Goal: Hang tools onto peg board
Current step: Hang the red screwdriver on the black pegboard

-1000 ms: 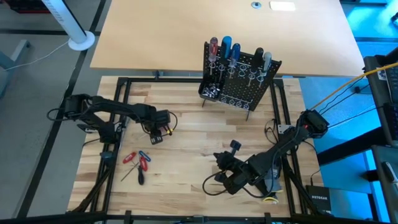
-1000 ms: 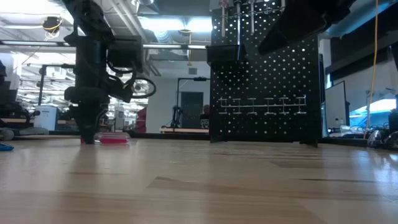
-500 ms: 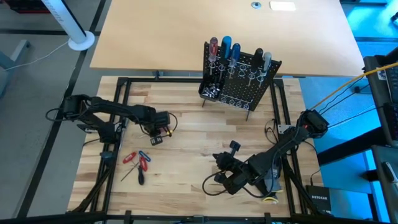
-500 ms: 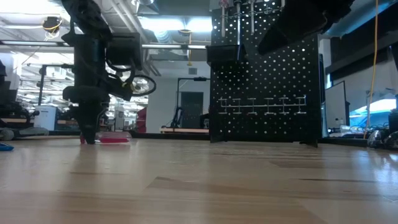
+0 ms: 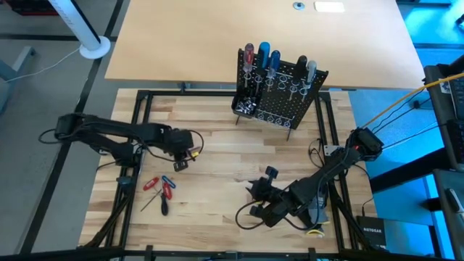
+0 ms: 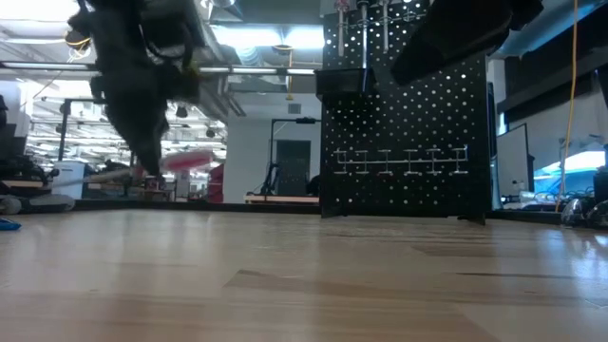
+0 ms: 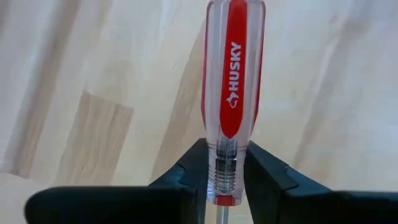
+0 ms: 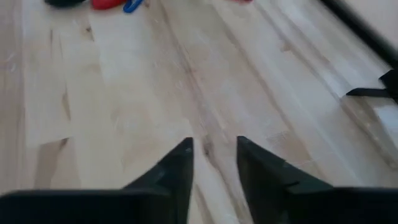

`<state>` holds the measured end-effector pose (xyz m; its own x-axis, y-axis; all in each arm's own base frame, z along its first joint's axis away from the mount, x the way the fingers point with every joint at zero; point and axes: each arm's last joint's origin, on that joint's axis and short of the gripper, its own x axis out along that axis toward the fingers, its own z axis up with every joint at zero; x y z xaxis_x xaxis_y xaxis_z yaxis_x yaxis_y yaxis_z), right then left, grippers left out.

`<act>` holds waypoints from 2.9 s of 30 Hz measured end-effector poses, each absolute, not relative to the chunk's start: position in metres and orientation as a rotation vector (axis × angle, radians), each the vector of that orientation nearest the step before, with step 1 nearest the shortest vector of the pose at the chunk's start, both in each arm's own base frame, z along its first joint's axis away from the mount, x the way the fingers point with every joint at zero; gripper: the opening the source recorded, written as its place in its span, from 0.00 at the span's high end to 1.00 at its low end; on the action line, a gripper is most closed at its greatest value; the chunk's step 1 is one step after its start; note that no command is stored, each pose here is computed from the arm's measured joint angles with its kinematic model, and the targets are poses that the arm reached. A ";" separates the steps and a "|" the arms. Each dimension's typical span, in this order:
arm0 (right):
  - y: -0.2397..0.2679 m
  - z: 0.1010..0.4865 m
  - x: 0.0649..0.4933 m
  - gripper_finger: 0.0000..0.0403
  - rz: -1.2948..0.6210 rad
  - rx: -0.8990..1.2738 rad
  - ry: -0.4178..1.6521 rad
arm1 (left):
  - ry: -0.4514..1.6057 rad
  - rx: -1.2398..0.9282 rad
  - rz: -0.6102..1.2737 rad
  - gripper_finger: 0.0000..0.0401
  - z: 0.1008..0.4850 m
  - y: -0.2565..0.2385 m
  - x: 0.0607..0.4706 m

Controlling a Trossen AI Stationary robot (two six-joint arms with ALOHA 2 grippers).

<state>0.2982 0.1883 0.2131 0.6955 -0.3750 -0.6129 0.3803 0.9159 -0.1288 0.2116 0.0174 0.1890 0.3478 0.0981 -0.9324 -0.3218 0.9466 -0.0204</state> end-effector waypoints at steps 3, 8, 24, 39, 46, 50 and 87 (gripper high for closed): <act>0.190 0.221 0.299 0.61 -0.365 0.016 0.717 | 1.097 -0.210 0.255 0.84 0.208 0.013 0.209; 0.201 0.265 0.287 0.51 -0.321 -0.021 0.614 | 0.786 -0.179 0.180 0.83 0.247 0.003 0.214; 0.211 0.299 0.252 0.49 -0.540 -0.111 0.299 | 0.038 0.081 -0.240 0.84 0.296 -0.070 0.257; 0.207 0.290 0.315 0.49 -0.354 -0.064 0.295 | -0.055 0.106 -0.264 0.83 0.281 -0.085 0.281; 0.198 0.315 0.332 0.49 -0.325 -0.229 0.143 | -0.050 0.106 -0.273 0.82 0.281 -0.087 0.280; 0.196 0.323 0.334 0.49 -0.312 -0.212 0.098 | -0.058 0.113 -0.289 0.82 0.282 -0.091 0.278; 0.176 0.351 0.347 0.73 -0.298 -0.255 -0.016 | -0.080 0.101 -0.246 0.70 0.294 -0.082 0.271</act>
